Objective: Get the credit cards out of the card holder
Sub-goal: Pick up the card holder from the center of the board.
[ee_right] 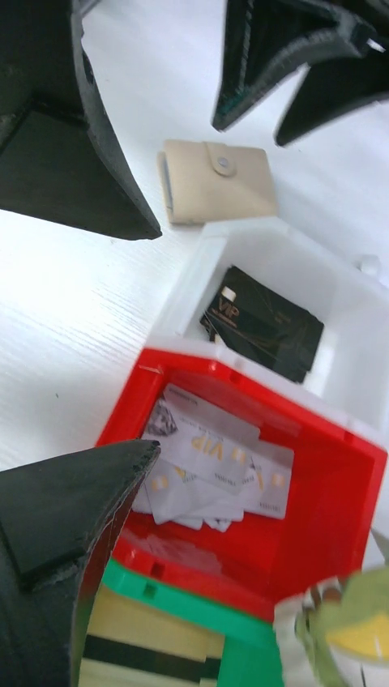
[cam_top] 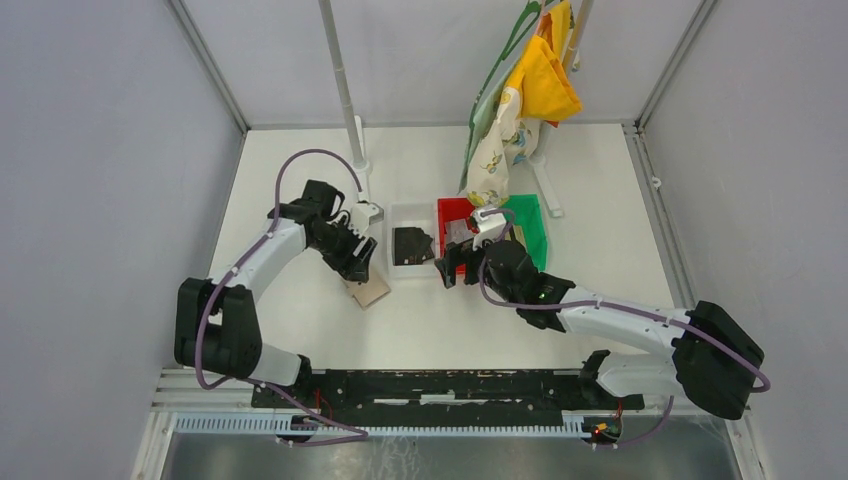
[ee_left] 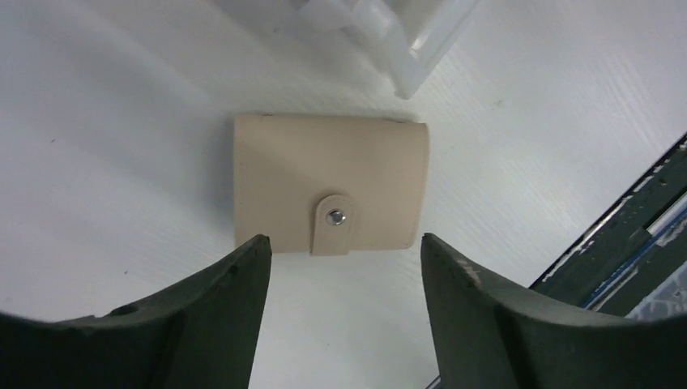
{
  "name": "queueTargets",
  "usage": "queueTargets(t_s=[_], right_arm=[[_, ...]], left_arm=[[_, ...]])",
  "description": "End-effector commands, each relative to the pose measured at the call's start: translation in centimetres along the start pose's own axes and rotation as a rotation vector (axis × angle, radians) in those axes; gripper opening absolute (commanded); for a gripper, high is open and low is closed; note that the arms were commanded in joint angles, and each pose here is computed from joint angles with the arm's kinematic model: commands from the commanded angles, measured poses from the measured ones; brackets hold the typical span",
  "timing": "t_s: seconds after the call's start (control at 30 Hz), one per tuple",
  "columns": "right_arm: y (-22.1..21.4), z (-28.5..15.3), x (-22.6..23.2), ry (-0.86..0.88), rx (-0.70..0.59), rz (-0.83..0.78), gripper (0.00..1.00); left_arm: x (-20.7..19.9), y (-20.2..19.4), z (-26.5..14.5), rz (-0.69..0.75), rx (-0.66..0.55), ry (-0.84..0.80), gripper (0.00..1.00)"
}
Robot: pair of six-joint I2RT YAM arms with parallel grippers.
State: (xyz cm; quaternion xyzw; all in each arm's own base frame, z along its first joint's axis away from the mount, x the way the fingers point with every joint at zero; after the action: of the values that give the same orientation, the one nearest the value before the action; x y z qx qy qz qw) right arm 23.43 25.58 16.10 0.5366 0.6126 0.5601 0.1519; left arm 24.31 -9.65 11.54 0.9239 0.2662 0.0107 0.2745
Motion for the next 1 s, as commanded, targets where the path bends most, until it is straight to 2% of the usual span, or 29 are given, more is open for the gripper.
queueTargets(t_s=[0.0,0.1,0.23,0.37,0.6,0.73,0.97], right_arm=[[0.2,-0.7,2.1,0.069,-0.001,-0.034,0.98],[-0.2,-0.8,2.5,0.077,0.008,-0.043,0.98],[-0.6,-1.1,2.7,0.087,0.016,-0.047,0.98],[-0.7,-1.1,2.8,0.095,0.019,-0.044,0.98],[-1.4,-1.0,2.7,0.097,0.034,-0.049,0.98],[-1.8,-1.0,2.4,0.09,0.042,-0.046,0.98],[-1.9,-0.9,2.4,0.086,0.042,-0.044,0.98]], left_arm=[[3.0,-0.8,0.4,-0.055,0.055,0.131,0.82],[4.7,-1.9,1.1,-0.122,0.077,0.141,0.94],[6.3,-3.6,2.1,-0.176,0.105,0.128,0.95],[6.3,-3.9,2.8,-0.207,0.089,0.052,0.8],[4.9,-2.5,3.2,-0.233,0.012,-0.109,0.62],[4.6,-2.6,3.2,-0.229,0.015,-0.136,0.49],[4.0,-3.1,3.3,-0.227,0.025,-0.15,0.19]])
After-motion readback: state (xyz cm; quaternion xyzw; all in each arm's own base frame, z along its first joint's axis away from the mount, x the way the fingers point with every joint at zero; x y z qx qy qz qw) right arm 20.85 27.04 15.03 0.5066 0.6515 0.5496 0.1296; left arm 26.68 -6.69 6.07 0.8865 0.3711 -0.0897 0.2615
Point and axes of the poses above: each gripper's point midway between its finger pads, its own z axis out along the fingers, its own x axis along the line the jaws close on, y = z × x, the point moved 4 cm from there along -z, back along the fingers, and after that the axes turned 12 degrees about z, right-handed, at the moved point
